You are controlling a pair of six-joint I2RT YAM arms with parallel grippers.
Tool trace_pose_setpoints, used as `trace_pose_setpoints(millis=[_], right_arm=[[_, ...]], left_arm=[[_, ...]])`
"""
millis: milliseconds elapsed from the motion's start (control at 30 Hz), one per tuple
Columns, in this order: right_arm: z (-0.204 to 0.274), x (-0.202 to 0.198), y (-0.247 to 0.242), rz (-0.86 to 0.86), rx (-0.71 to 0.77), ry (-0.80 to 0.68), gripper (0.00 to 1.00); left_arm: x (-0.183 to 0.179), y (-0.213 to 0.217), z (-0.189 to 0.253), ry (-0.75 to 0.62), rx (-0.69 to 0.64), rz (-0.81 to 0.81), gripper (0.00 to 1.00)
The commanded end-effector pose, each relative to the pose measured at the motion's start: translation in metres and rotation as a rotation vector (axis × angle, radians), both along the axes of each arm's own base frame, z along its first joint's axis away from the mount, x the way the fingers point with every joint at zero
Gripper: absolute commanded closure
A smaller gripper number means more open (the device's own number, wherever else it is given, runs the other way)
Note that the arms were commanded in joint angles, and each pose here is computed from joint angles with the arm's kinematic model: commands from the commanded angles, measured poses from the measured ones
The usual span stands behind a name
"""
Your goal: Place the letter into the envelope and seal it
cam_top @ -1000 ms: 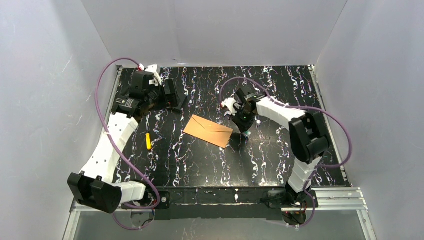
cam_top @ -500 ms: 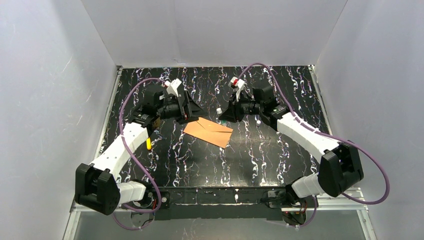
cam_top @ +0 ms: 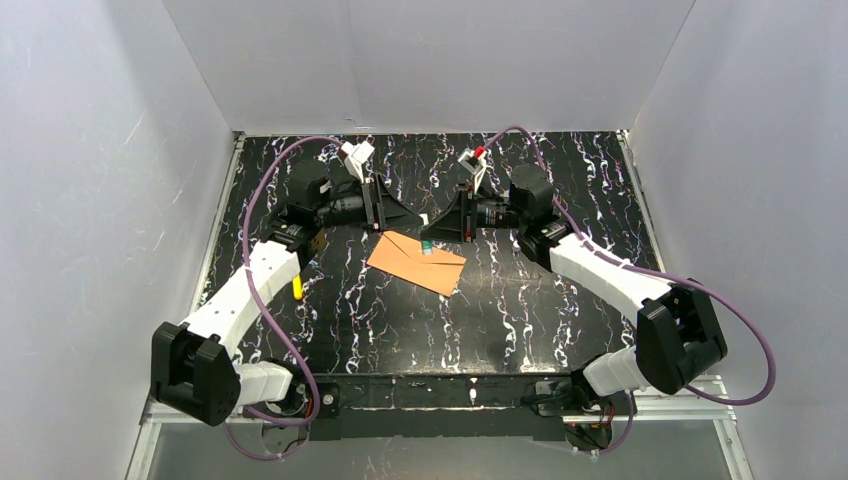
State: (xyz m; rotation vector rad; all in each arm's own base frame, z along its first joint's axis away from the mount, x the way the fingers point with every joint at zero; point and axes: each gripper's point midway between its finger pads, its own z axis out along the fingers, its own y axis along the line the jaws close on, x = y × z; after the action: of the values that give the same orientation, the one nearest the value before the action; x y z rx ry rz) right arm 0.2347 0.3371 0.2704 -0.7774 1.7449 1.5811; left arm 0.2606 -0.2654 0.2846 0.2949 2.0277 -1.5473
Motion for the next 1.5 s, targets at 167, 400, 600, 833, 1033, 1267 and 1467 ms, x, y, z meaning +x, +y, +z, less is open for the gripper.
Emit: trace_pose_setpoints(millis=[167, 400, 600, 833, 1033, 1267, 1467], right_arm=[[0.022, -0.012, 0.009, 0.066, 0.072, 0.017, 0.96], [0.017, -0.005, 0.015, 0.054, 0.073, 0.05, 0.97], [0.01, 0.007, 0.017, -0.009, 0.047, 0.084, 0.92], [-0.004, 0.0, 0.004, -0.07, 0.022, 0.065, 0.59], [-0.014, -0.013, -0.001, -0.039, -0.002, 0.087, 0.49], [-0.007, -0.006, 0.001, -0.066, 0.033, 0.084, 0.47], [-0.001, 0.0, 0.013, -0.062, 0.095, 0.132, 0.5]], left_arm=[[-0.004, -0.014, 0.015, -0.039, -0.024, -0.072, 0.68], [-0.006, -0.017, 0.011, -0.003, -0.027, -0.085, 0.9], [-0.009, -0.016, 0.012, 0.0, -0.031, -0.084, 1.0], [0.017, -0.007, 0.013, -0.024, -0.009, 0.056, 1.0], [0.03, -0.005, 0.012, 0.005, -0.012, 0.082, 1.0], [0.03, -0.007, 0.016, 0.016, -0.023, 0.069, 1.0], [0.027, -0.005, 0.017, 0.012, -0.025, 0.069, 1.0]])
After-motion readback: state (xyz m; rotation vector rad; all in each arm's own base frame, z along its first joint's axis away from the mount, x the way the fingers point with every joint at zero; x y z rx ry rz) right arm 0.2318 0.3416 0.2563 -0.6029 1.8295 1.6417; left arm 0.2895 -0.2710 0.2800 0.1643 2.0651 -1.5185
